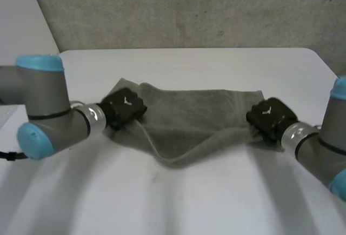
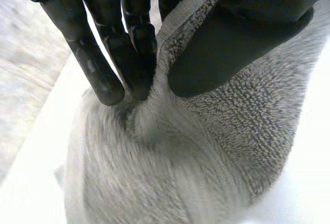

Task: Fold the towel.

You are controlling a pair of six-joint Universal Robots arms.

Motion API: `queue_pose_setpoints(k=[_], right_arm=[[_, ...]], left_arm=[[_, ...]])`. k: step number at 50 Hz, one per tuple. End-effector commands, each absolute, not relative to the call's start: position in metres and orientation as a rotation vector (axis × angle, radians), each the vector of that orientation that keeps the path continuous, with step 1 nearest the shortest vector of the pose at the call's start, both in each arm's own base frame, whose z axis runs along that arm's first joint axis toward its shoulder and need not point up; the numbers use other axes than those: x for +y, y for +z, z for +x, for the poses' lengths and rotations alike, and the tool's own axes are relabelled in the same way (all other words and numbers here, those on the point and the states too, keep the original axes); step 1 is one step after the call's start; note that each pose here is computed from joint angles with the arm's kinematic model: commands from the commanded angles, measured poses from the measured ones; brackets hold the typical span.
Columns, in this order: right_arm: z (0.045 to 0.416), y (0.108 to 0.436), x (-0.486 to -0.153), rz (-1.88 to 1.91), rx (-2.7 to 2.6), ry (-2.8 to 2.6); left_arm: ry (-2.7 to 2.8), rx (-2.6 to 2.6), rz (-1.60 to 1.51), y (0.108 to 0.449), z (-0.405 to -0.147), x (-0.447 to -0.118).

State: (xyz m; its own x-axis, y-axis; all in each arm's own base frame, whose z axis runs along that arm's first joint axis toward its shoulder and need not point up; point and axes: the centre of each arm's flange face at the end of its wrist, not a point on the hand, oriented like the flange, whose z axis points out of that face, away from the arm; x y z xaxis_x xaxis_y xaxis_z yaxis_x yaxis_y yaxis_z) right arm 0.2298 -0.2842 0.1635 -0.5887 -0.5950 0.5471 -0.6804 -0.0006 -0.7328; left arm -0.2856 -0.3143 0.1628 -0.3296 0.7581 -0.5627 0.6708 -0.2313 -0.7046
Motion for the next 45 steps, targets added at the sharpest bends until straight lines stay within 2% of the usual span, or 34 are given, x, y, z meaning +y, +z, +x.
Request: queue_pose_setpoints(k=[1,2,3,4,5,7,8,10,11,12,13,15,19,21,22,24,25,27,28,30,31,34,35,37,38,40,41,43,44,45], right_arm=[[0.231,0.241,-0.286,1.285,-2.067,1.851],[0.231,0.264,-0.286,1.25,-2.056,1.9],[0.231,0.264,-0.286,1.249,-2.056,1.9],[0.23,0.29,-0.284,1.215,-2.035,1.961],[0.23,0.29,-0.284,1.215,-2.035,1.962],[0.228,0.345,-0.278,1.14,-1.966,2.094],[0.228,0.345,-0.278,1.139,-1.965,2.094],[0.226,0.39,-0.268,1.096,-1.89,2.183],[0.226,0.39,-0.268,1.096,-1.89,2.183],[0.224,0.409,-0.262,1.083,-1.862,2.207],[0.224,0.409,-0.262,1.083,-1.861,2.207],[0.221,0.435,-0.252,1.076,-1.842,2.219],[0.219,0.434,-0.254,1.106,-1.925,2.147],[0.221,0.409,-0.269,1.161,-2.078,2.006],[0.221,0.409,-0.269,1.161,-2.078,2.005],[0.228,0.377,-0.276,1.263,-2.215,1.847],[0.228,0.377,-0.276,1.263,-2.215,1.846],[0.234,0.345,-0.282,1.368,-2.285,1.708],[0.234,0.345,-0.282,1.368,-2.285,1.707],[0.241,0.315,-0.295,1.442,-2.314,1.617],[0.241,0.315,-0.295,1.443,-2.314,1.616],[0.253,0.284,-0.325,1.435,-2.308,1.631],[0.253,0.284,-0.325,1.435,-2.307,1.632],[0.262,0.283,-0.347,1.371,-2.226,1.766],[0.262,0.283,-0.347,1.37,-2.226,1.767],[0.267,0.306,-0.373,1.212,-2.066,2.014],[0.267,0.306,-0.373,1.211,-2.065,2.015],[0.266,0.349,-0.391,0.974,-1.859,2.308],[0.266,0.349,-0.391,0.972,-1.858,2.309],[0.261,0.373,-0.396,0.85,-1.755,2.433]], left_arm=[[1.889,-1.783,-1.702,0.246,-0.28,-0.295],[1.941,-1.767,-1.655,0.264,-0.278,-0.291],[1.942,-1.767,-1.655,0.264,-0.278,-0.291],[1.998,-1.756,-1.589,0.284,-0.276,-0.287],[1.998,-1.756,-1.588,0.284,-0.276,-0.287],[2.13,-1.726,-1.424,0.329,-0.269,-0.275],[2.13,-1.726,-1.423,0.329,-0.268,-0.275],[2.261,-1.704,-1.234,0.372,-0.255,-0.266],[2.262,-1.704,-1.233,0.372,-0.255,-0.266],[2.317,-1.699,-1.136,0.39,-0.247,-0.262],[2.317,-1.699,-1.135,0.39,-0.247,-0.262],[2.376,-1.705,-0.951,0.414,-0.234,-0.259],[2.343,-1.741,-0.841,0.417,-0.227,-0.259],[2.221,-1.851,-0.824,0.399,-0.226,-0.26],[2.22,-1.852,-0.824,0.399,-0.226,-0.26],[2.028,-2.011,-0.852,0.362,-0.23,-0.267],[2.027,-2.012,-0.852,0.362,-0.231,-0.267],[1.818,-2.147,-0.882,0.321,-0.238,-0.276],[1.817,-2.147,-0.882,0.321,-0.238,-0.276],[1.665,-2.233,-0.897,0.287,-0.242,-0.286],[1.664,-2.233,-0.897,0.287,-0.242,-0.286],[1.591,-2.271,-0.912,0.258,-0.248,-0.308],[1.591,-2.271,-0.912,0.258,-0.248,-0.308],[1.715,-2.207,-0.898,0.265,-0.255,-0.336],[1.715,-2.206,-0.898,0.265,-0.255,-0.336],[1.906,-2.073,-0.877,0.293,-0.261,-0.36],[1.908,-2.072,-0.877,0.293,-0.261,-0.36],[2.187,-1.847,-0.829,0.34,-0.265,-0.378],[2.188,-1.846,-0.829,0.341,-0.265,-0.378],[2.309,-1.746,-0.782,0.362,-0.264,-0.383]])
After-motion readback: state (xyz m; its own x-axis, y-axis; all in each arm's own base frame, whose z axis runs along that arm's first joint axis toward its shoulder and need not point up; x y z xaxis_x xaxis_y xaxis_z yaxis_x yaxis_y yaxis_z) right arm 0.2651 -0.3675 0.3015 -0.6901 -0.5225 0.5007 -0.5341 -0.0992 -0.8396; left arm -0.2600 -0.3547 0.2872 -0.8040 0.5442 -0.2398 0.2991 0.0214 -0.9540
